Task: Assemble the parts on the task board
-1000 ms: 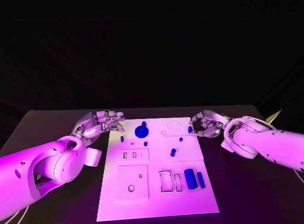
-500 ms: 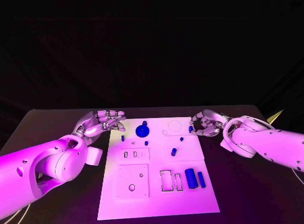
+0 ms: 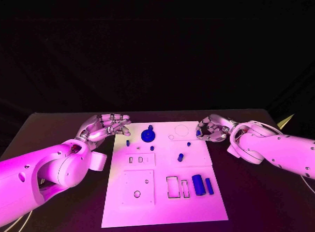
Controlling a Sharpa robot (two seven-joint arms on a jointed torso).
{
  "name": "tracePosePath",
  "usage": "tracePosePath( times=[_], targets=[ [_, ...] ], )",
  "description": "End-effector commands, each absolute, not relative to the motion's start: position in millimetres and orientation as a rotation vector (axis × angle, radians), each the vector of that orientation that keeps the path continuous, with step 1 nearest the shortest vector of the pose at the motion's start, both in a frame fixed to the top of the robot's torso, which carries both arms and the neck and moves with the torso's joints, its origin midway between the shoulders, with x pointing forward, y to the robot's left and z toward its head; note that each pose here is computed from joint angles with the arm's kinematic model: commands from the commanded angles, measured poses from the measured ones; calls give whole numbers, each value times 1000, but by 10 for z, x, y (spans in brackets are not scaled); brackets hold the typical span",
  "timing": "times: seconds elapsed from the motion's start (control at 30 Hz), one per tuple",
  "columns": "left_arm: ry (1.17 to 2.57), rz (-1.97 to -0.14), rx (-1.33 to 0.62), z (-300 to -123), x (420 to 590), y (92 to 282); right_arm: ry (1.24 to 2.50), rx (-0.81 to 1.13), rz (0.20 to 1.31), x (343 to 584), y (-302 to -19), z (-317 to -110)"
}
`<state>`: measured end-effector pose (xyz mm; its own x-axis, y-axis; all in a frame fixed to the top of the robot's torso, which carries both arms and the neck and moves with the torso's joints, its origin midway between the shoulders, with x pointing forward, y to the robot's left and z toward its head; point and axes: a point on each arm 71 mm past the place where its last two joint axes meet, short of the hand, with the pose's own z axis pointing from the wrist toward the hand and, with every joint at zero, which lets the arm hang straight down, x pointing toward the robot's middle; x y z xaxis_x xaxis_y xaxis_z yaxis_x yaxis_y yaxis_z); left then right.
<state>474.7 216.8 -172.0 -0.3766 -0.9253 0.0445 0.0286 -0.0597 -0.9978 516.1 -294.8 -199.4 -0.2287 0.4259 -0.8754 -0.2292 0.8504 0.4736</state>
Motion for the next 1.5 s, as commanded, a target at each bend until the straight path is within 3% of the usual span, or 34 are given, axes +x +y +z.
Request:
tracePosePath(
  times=[0.03, 1.17, 1.5],
  targets=[
    [1431, -1571, -1003, -1710, 4742, 2146, 1711, 150, 613, 5160, -2936, -2007],
    [1431, -1565, -1006, -1716, 4752, 2166, 1592, 214, 615, 5076, -2874, -1876],
    [1431, -1556, -1010, -1732, 4782, 2183, 1588, 242, 656, 4828, -2380, -1693]
  ],
)
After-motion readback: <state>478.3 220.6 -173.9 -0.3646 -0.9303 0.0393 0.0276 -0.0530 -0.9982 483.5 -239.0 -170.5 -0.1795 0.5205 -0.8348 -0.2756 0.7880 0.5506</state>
